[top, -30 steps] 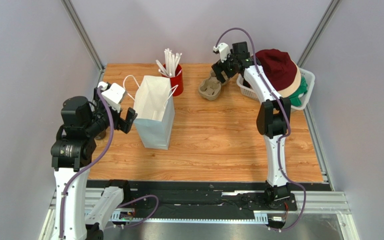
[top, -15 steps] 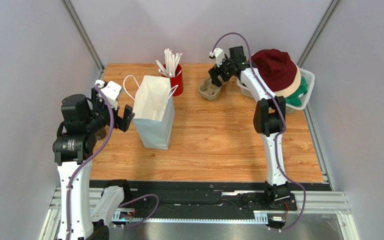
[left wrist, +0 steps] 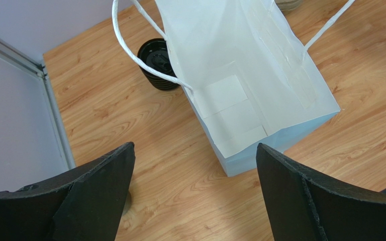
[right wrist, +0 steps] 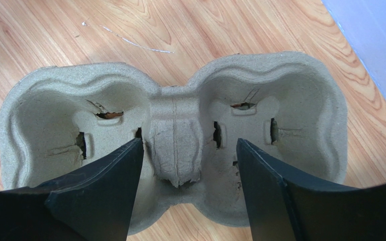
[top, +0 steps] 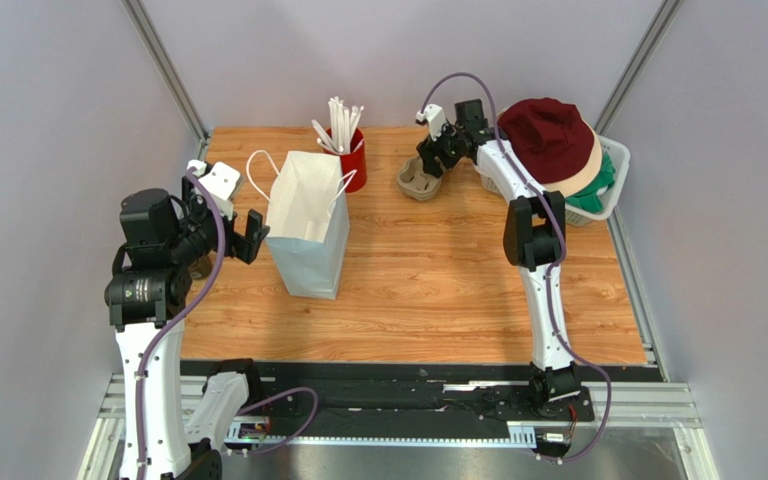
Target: Pack the takeout coffee
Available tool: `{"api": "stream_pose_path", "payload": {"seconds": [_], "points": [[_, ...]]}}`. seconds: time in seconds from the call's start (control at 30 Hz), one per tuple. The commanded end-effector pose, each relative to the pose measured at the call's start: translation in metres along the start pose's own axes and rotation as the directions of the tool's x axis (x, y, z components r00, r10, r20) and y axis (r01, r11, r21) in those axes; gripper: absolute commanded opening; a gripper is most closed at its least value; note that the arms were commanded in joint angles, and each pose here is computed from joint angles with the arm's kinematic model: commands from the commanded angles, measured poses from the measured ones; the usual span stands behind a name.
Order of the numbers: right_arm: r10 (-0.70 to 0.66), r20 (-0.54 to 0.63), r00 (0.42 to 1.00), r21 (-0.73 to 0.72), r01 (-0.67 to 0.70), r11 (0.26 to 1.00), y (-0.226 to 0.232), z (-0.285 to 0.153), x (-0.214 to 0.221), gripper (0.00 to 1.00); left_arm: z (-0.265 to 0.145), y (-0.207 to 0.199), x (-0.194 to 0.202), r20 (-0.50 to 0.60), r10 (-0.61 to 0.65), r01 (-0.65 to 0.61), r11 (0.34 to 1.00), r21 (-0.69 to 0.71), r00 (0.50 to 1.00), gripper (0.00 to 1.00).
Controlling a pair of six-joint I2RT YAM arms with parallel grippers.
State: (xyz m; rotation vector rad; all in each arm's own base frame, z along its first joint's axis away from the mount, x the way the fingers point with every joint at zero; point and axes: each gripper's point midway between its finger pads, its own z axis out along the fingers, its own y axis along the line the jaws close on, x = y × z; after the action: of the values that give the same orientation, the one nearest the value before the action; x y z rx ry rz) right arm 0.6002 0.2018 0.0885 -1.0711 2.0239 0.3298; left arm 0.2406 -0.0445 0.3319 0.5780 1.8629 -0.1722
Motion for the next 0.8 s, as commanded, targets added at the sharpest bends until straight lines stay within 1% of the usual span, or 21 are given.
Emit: {"api": "stream_pose_path", "payload": {"seconds": [0.0,0.03,0.07,0.17,0.23,0.33,0.4,0.43,0.53,0.77], "points": [[-0.060,0.085,0.995,0.018,0.059,0.998,-0.007,-0.003,-0.031,0.70,0.001,0.000,-0.006,0.031,-0.011,0.011,1.000,0.007,0.999,0.99],[-0.062,0.089,0.994,0.019,0.060,0.998,-0.007,-0.003,-0.033,0.68,0.001,0.000,-0.006,0.033,-0.012,0.012,1.000,0.008,0.999,0.99],[-0.061,0.090,0.994,0.014,0.059,0.998,-0.006,-0.002,-0.032,0.60,0.002,0.001,-0.006,0.031,-0.011,0.011,1.000,0.008,0.999,0.99],[-0.056,0.096,0.994,0.010,0.055,0.998,-0.005,-0.003,-0.034,0.53,0.003,0.001,-0.004,0.027,-0.015,0.014,1.000,0.010,1.000,0.99],[-0.055,0.100,0.993,0.011,0.054,0.998,-0.005,-0.005,-0.036,0.50,0.004,0.001,-0.004,0.027,-0.016,0.016,1.000,0.012,0.999,0.99],[-0.048,0.100,0.994,0.007,0.048,0.999,-0.003,-0.006,-0.036,0.41,0.004,0.001,-0.005,0.027,-0.017,0.016,1.000,0.011,0.999,0.99],[-0.046,0.102,0.994,0.006,0.045,0.999,-0.003,-0.007,-0.036,0.38,0.004,0.001,-0.004,0.028,-0.017,0.016,1.000,0.012,0.999,0.99],[-0.045,0.105,0.993,0.006,0.045,0.999,-0.002,-0.008,-0.038,0.34,0.004,0.001,-0.004,0.026,-0.018,0.017,1.000,0.012,0.999,0.99],[-0.043,0.104,0.994,0.005,0.043,0.999,-0.002,-0.008,-0.037,0.27,0.004,0.001,-0.004,0.029,-0.016,0.016,1.000,0.012,0.999,0.99],[-0.035,0.117,0.992,0.014,0.034,0.999,-0.002,-0.016,-0.046,0.27,0.004,0.000,-0.004,0.028,-0.018,0.017,1.000,0.015,0.999,0.99]]}}
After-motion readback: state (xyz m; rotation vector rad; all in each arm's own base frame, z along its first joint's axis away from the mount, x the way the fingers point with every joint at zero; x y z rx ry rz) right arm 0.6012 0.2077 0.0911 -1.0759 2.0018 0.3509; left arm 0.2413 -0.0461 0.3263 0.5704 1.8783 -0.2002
